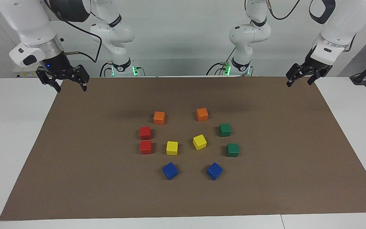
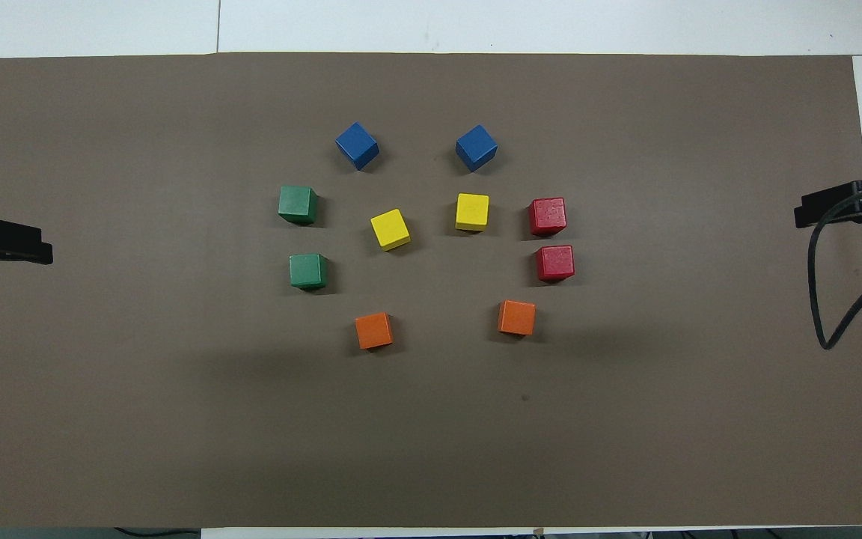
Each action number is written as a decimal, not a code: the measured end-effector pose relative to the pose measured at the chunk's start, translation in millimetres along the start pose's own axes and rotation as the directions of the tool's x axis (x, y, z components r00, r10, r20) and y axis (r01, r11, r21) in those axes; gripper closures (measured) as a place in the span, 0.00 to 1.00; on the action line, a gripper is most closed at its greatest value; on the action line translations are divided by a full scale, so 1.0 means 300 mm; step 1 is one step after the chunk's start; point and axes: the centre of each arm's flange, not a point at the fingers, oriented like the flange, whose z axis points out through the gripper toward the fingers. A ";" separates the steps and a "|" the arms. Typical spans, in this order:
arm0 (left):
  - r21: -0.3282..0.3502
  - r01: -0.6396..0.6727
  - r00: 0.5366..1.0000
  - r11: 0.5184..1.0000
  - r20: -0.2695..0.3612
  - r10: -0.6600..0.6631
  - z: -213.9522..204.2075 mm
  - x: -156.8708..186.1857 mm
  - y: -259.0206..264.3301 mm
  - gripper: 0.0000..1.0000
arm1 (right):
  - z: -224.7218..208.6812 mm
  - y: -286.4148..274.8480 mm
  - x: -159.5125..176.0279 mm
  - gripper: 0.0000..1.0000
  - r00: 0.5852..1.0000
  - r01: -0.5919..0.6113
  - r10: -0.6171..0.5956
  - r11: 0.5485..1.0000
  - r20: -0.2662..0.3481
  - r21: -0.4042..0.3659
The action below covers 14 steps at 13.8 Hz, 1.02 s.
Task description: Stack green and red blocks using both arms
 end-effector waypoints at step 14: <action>0.000 -0.086 0.996 0.996 -0.032 0.086 0.138 0.002 0.158 0.00 | 0.084 -0.223 0.043 0.00 0.999 -0.043 0.043 0.999 -0.026 0.009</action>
